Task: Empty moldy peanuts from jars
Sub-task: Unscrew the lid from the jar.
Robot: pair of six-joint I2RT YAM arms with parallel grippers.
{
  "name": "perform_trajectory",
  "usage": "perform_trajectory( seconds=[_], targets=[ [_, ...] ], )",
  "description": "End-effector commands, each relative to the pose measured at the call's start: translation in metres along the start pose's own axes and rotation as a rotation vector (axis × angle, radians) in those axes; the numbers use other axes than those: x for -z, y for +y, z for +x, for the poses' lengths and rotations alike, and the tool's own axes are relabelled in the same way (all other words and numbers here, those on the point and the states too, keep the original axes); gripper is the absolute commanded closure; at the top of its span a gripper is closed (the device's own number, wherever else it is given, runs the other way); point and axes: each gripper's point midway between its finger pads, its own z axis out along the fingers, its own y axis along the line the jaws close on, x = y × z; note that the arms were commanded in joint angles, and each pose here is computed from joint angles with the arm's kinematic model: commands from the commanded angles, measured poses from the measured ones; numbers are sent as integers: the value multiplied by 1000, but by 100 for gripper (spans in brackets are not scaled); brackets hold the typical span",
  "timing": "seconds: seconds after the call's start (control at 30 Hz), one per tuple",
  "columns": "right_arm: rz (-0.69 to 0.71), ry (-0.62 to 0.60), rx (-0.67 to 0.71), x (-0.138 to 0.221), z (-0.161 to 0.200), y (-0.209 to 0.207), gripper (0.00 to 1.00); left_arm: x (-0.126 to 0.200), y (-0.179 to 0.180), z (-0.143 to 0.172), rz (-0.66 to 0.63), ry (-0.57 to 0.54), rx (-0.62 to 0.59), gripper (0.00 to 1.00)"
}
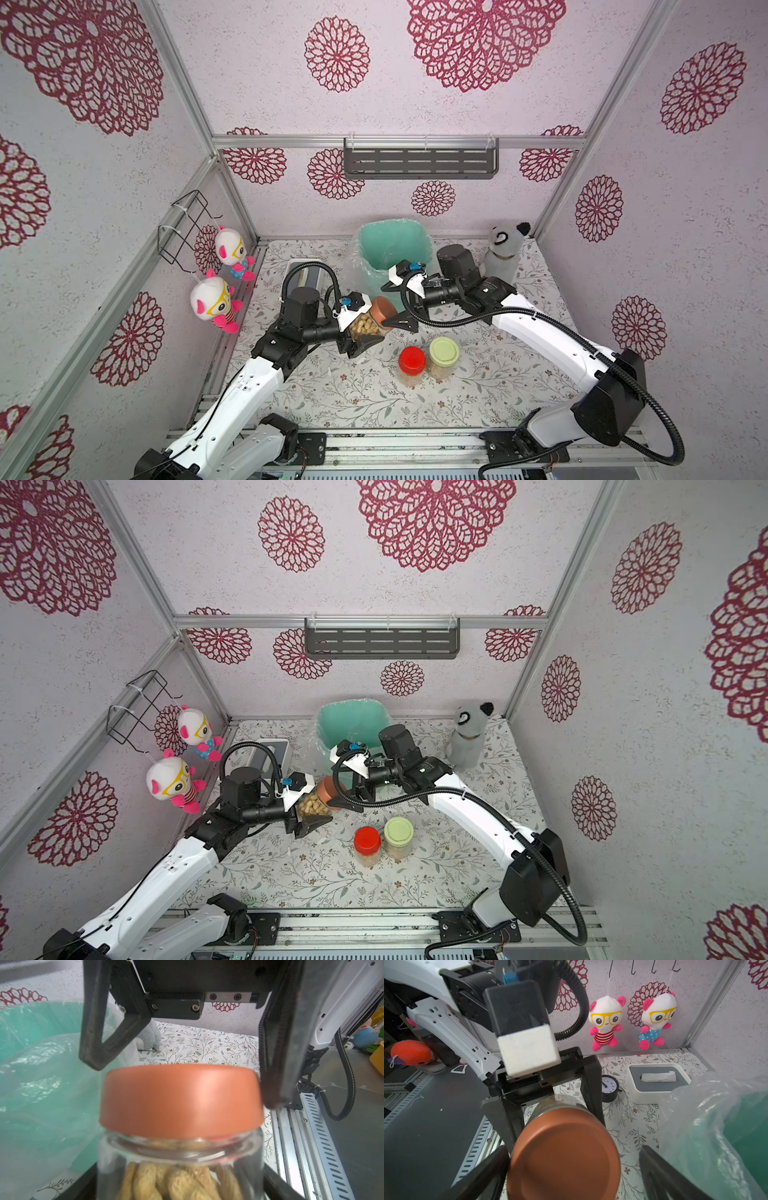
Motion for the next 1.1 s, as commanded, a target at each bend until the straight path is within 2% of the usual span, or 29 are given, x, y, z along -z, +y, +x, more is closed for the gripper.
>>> perform_trajectory(
  seconds=[0.0, 0.23, 0.53, 0.77, 1.07],
  targets=[
    [24, -58, 26, 8, -23, 2, 1, 4, 3, -21, -8, -67, -51, 100],
    [75, -131, -51, 16, -36, 1, 1, 6, 8, -21, -45, -74, -58, 100],
    [185, -198, -453, 24, -45, -10, 1, 13, 28, -24, -201, -110, -92, 100],
    [356, -172, -698, 13, -19, -24, 1, 15, 29, -27, -215, -124, -91, 100],
    [372, -170, -778, 3, -7, -22, 1, 14, 28, -25, -211, -126, -91, 100]
  ],
)
